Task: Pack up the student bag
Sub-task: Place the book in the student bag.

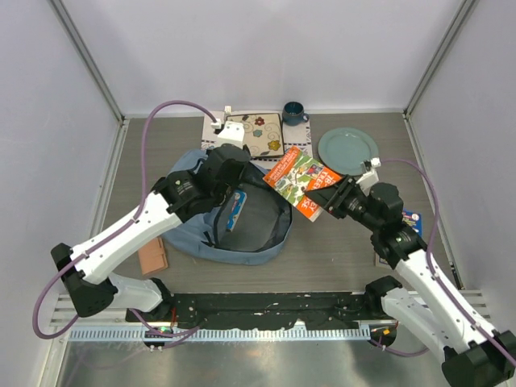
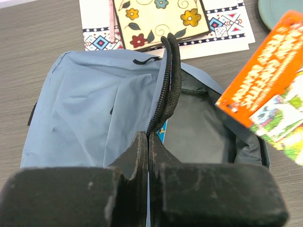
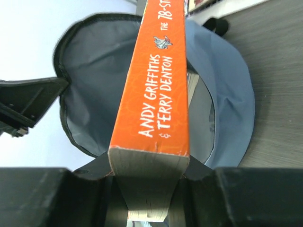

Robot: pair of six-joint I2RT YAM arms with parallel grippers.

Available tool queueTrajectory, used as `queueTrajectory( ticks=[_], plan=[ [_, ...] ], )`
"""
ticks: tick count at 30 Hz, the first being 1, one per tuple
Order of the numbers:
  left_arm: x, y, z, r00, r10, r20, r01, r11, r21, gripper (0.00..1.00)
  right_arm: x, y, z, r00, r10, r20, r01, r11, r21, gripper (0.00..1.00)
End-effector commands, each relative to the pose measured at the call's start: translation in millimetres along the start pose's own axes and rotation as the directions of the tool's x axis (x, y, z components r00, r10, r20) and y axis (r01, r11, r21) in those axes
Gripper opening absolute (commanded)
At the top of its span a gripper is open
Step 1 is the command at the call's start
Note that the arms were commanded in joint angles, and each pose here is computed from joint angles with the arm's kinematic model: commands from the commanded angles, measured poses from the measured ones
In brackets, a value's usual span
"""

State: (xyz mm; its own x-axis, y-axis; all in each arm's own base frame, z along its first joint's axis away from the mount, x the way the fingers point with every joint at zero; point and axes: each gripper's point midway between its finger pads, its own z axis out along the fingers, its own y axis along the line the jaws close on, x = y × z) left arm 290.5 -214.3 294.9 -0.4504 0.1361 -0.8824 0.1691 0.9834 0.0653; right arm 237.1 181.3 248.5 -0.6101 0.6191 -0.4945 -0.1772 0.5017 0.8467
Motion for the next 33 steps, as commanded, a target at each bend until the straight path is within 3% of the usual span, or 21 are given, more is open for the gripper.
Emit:
queueTrajectory(
  ticks=[1, 12, 33],
  plan=[
    [-35, -4, -3, 0.986, -0.115, 0.118, 0.113, 0.993, 0.021, 0.0, -2, 49, 6, 0.997, -0.055, -0.045, 0.044, 0.976, -0.214, 0.01],
    [-33, -11, -1, 0.989, -0.109, 0.1, 0.105, 0.994, 0.043, 0.0, 50, 43, 31, 0.961, -0.041, -0.272, -0.027, 0.97, -0.241, 0.01],
    [-52, -13, -17, 0.976, -0.155, 0.155, 0.138, 0.983, 0.117, 0.0, 109, 68, 121, 0.913, 0.064, -0.403, -0.195, 0.936, -0.292, 0.01]
  ],
)
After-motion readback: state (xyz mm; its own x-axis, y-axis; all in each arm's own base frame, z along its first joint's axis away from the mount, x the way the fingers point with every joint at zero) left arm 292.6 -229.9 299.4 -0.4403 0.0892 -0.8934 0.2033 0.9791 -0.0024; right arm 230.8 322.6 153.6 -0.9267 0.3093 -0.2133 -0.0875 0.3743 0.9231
